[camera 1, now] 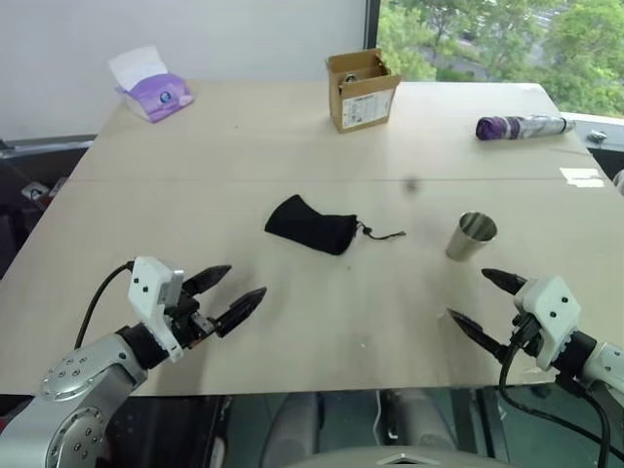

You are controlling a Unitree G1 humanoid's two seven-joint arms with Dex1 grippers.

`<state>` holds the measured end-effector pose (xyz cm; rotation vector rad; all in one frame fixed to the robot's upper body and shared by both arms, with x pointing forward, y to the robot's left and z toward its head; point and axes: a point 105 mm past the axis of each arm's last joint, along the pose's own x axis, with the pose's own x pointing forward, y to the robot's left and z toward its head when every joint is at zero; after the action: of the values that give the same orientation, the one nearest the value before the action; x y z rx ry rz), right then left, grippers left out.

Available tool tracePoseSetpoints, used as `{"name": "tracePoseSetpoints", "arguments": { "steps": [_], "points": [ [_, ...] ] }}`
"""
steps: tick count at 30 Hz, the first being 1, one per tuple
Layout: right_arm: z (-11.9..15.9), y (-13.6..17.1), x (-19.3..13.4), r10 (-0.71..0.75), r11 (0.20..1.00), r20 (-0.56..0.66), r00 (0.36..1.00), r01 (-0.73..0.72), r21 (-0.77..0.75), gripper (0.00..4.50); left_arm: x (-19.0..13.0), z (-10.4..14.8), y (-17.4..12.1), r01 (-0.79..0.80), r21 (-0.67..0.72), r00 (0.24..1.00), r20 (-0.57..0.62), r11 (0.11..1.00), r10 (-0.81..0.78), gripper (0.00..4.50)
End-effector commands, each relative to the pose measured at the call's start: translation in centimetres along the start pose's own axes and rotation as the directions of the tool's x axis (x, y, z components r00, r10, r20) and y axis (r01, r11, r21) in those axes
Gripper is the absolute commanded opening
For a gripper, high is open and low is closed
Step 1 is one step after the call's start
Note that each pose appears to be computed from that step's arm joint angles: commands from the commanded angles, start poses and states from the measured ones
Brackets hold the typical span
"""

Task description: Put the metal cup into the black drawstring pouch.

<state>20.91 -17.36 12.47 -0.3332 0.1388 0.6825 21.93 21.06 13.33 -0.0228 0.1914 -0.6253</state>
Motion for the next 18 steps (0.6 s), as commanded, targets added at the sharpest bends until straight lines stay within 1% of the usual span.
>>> {"name": "tracePoseSetpoints", "arguments": {
  "steps": [1, 5, 8, 10, 11, 13, 15, 17, 18],
  "points": [
    [0.5, -0.1, -0.8, -0.015, 0.999, 0.023, 1.0, 0.015, -0.037, 4.48, 0.5, 1.5, -0.3, 0.036, 0.032, 0.999, 0.023, 0.999, -0.037, 4.43],
    [0.6, 0.5, -1.2, -0.009, 0.999, 0.044, 0.999, 0.01, -0.037, 4.48, 2.5, 3.1, -1.1, 0.087, 0.074, 0.996, 0.014, 0.993, -0.088, 4.43],
    [1.0, 1.1, -1.2, 0.017, 0.998, 0.073, 0.997, -0.013, -0.056, 4.48, 4.2, 4.5, -1.8, 0.087, 0.097, 0.995, 0.039, 0.991, -0.091, 4.43],
    [1.4, 1.5, -1.3, 0.028, 0.998, 0.094, 0.995, -0.022, -0.059, 4.48, 5.7, 5.6, -2.0, 0.059, 0.096, 0.997, 0.038, 0.994, -0.063, 4.43],
    [1.6, 1.7, -1.2, 0.033, 0.998, 0.103, 0.994, -0.026, -0.063, 4.48, 6.3, 5.9, -2.0, 0.043, 0.108, 0.999, 0.016, 0.993, -0.045, 4.43],
    [2.0, 1.9, -1.2, 0.036, 0.996, 0.112, 0.993, -0.027, -0.081, 4.48, 8.2, 6.2, -2.1, 0.0, 0.14, 0.997, -0.082, 0.99, 0.011, 4.43],
    [2.4, 1.8, -1.0, 0.025, 0.995, 0.118, 0.993, -0.013, -0.096, 4.48, 10.2, 6.8, -2.7, 0.013, 0.124, 0.989, -0.148, 0.992, 0.005, 4.43],
    [2.7, 1.7, -0.7, 0.01, 0.995, 0.126, 0.992, 0.004, -0.104, 4.48, 11.9, 7.3, -3.1, 0.004, 0.148, 0.982, -0.188, 0.989, 0.024, 4.43],
    [2.9, 1.5, -0.7, -0.001, 0.994, 0.129, 0.992, 0.015, -0.108, 4.48, 12.9, 7.2, -3.3, -0.011, 0.17, 0.972, -0.229, 0.985, 0.05, 4.43]
  ]
}}
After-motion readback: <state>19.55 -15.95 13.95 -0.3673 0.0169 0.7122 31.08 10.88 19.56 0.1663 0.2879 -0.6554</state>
